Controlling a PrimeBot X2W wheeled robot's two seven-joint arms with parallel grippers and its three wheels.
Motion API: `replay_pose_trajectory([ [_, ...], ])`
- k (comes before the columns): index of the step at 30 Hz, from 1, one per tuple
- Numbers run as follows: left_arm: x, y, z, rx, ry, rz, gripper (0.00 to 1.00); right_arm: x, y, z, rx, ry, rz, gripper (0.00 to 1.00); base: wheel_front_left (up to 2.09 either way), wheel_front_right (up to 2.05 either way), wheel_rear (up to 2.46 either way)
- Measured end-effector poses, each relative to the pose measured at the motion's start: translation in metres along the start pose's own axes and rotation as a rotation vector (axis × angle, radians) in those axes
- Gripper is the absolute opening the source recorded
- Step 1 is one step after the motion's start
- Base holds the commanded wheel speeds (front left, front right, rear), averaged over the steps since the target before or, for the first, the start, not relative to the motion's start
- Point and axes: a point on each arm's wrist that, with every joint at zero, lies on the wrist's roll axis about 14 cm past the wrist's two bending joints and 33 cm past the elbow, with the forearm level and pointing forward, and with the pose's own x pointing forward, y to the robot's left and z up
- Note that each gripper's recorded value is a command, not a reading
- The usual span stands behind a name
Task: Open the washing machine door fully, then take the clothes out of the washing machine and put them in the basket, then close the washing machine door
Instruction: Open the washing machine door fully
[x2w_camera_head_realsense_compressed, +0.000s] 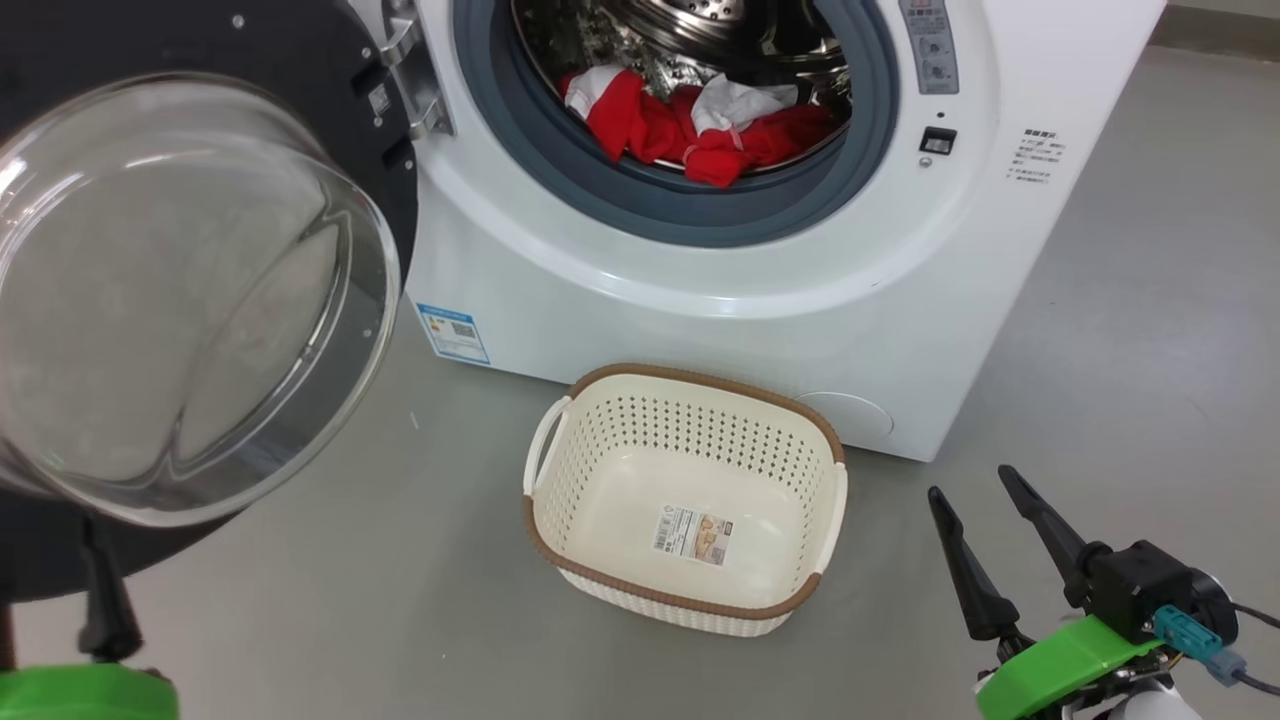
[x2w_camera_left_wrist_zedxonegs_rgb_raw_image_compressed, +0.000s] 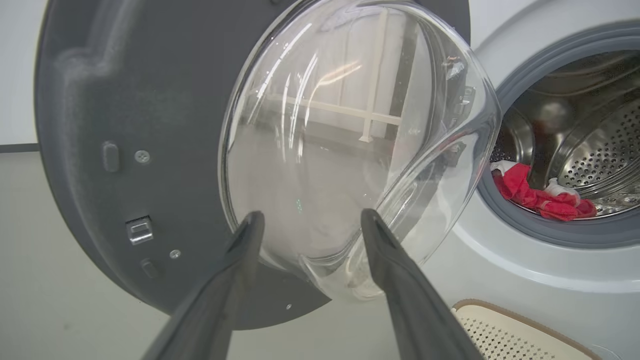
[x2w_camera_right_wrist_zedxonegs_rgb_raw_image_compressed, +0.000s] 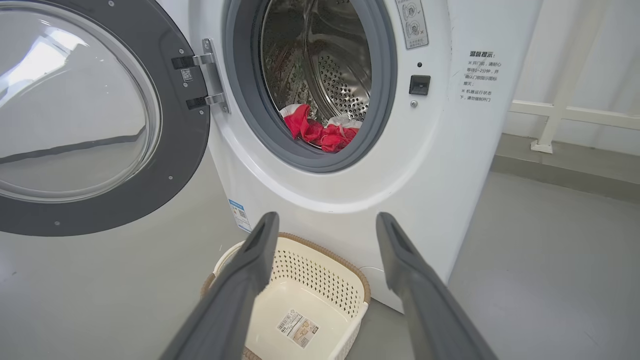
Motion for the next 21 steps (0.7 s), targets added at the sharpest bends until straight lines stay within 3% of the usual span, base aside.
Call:
replay_pose_trajectory([
  [21,-0.021,-0.141,-0.023,-0.073,0.05,-0.398,1.0,-0.043,-0.054,0.019,0.023,-0.067,-0.211,1.0,0.0,0.0,0.0],
])
